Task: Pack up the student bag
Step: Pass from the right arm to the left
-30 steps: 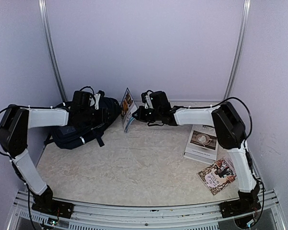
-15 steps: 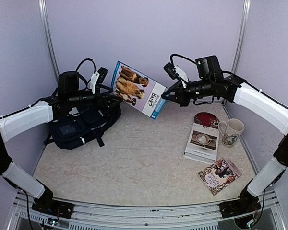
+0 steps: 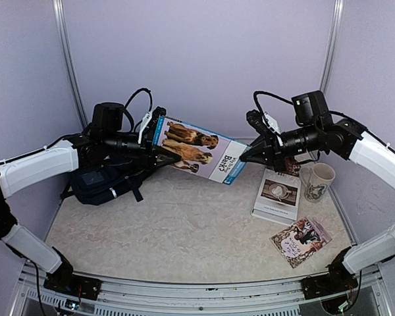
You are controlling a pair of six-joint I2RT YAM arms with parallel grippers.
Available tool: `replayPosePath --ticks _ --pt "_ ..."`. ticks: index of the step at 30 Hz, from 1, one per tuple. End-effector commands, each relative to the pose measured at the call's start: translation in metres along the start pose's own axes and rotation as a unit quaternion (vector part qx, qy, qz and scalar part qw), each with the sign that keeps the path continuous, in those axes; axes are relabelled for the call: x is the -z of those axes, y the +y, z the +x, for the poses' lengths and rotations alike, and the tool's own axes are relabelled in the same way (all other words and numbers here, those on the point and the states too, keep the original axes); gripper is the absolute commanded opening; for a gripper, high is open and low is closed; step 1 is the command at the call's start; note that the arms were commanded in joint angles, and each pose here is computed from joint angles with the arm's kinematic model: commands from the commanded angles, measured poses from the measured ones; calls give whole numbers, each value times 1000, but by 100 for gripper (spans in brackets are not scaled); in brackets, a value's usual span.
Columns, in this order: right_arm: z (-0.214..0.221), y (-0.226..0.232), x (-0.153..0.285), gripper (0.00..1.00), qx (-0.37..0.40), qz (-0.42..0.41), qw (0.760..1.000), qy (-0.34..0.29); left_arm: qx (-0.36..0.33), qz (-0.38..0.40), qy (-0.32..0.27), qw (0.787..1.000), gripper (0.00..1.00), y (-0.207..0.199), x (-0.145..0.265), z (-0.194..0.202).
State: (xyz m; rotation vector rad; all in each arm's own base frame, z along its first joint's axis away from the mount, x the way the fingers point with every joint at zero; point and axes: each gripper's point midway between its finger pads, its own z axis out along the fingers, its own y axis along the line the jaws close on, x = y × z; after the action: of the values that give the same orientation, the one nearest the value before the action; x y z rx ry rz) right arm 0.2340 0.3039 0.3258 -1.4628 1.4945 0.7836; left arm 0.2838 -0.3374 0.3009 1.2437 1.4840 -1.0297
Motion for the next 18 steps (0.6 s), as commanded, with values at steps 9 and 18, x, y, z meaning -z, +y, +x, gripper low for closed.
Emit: replayPosePath --ticks 9,18 --pt "-41 6 22 34 66 41 991 -111 -22 98 -117 988 0 -57 1 -56" --pt "-61 21 13 74 33 -42 962 -269 -33 148 -203 967 0 -89 6 -87"
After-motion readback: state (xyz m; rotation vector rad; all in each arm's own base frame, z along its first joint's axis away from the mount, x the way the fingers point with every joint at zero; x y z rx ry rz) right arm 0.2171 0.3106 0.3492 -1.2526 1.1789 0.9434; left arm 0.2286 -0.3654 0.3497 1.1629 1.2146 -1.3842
